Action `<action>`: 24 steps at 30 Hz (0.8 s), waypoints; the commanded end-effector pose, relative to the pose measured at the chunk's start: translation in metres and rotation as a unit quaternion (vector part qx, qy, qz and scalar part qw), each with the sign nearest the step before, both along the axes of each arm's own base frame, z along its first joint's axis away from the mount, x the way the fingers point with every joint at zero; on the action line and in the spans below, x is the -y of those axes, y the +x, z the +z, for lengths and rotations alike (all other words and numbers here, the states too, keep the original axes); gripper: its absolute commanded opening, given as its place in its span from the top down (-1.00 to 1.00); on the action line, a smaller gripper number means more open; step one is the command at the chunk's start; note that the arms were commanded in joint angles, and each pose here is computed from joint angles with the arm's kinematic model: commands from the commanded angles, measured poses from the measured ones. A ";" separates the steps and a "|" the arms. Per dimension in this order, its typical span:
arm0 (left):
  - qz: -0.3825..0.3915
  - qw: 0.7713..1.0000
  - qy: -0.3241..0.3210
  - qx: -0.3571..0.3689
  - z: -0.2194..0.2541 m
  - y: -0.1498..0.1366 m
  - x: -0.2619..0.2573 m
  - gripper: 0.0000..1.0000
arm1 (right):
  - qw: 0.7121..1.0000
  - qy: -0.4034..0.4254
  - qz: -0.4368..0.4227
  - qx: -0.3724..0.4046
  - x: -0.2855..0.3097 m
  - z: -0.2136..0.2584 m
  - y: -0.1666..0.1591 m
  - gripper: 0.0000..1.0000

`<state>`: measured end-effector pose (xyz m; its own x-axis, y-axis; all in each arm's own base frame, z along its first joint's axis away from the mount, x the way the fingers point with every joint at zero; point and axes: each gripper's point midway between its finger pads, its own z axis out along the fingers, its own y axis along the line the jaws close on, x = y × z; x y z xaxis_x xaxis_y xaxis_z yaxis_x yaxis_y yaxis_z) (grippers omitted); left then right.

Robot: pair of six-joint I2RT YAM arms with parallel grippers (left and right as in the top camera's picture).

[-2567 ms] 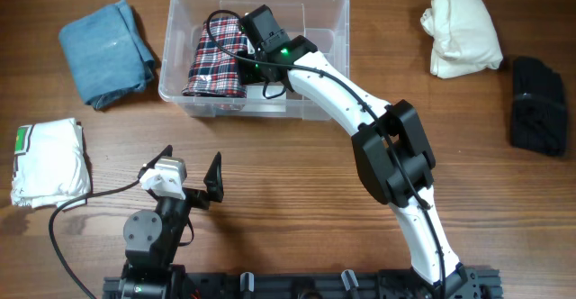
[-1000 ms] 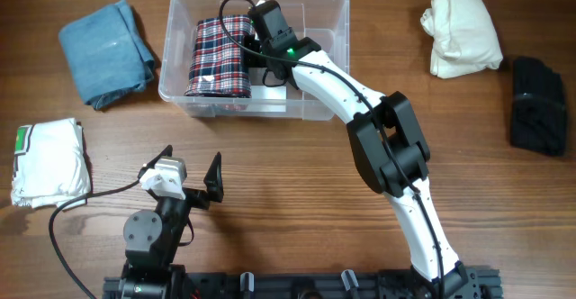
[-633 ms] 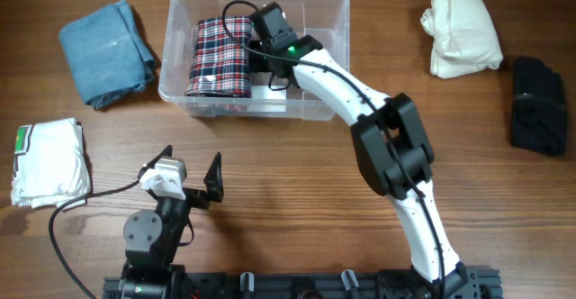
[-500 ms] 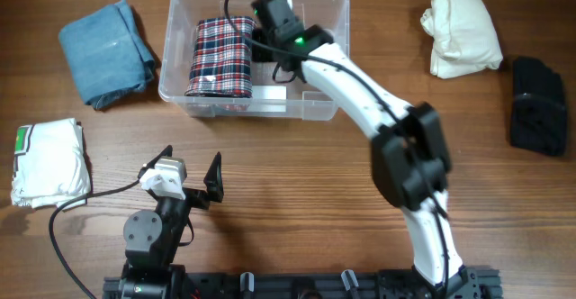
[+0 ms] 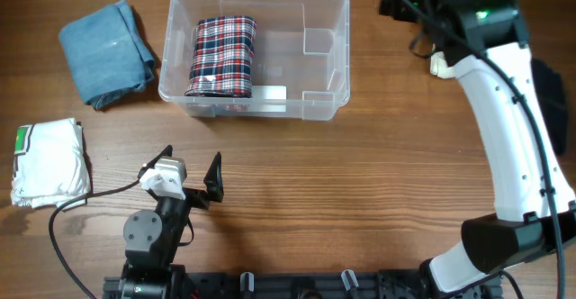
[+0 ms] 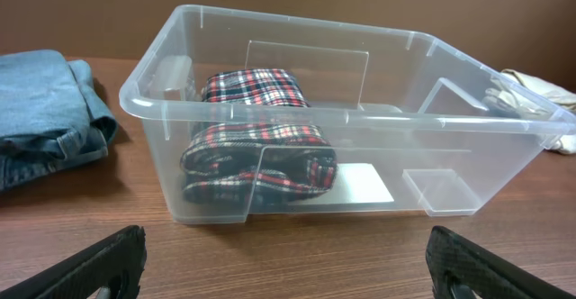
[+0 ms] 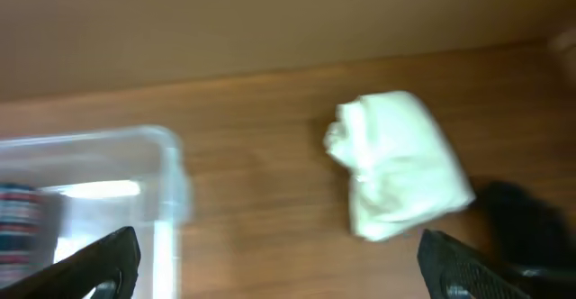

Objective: Pack container
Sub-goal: 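Move the right gripper to the cream cloth bundle and grasp it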

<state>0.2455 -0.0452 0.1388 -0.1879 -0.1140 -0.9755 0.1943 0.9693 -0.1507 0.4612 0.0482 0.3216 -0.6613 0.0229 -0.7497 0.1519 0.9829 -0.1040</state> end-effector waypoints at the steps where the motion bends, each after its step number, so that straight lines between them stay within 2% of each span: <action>1: -0.001 1.000 0.000 -0.002 -0.003 0.000 0.001 -0.99 | 0.993 -0.103 0.052 -0.022 0.021 0.001 0.005 -1.00; 4: -0.001 1.000 0.000 -0.002 -0.003 0.000 0.001 -1.00 | 0.985 -0.149 0.065 -0.053 0.048 -0.020 0.023 -1.00; 7: -0.001 1.000 0.000 -0.002 -0.003 0.000 0.001 -0.99 | 0.978 -0.168 0.065 -0.108 0.072 -0.064 0.039 -0.99; 10: -0.001 1.000 0.000 -0.002 -0.003 0.000 0.001 -0.99 | 0.958 -0.207 0.112 -0.164 0.075 -0.107 0.051 -0.99; 13: -0.001 1.000 0.000 -0.002 -0.003 0.000 0.001 -1.00 | 0.951 -0.211 0.123 -0.191 0.074 -0.147 0.066 -0.99; 24: -0.001 1.000 0.000 -0.002 -0.003 0.000 0.001 -1.00 | 0.911 -0.266 0.093 -0.301 0.099 -0.246 0.067 -0.99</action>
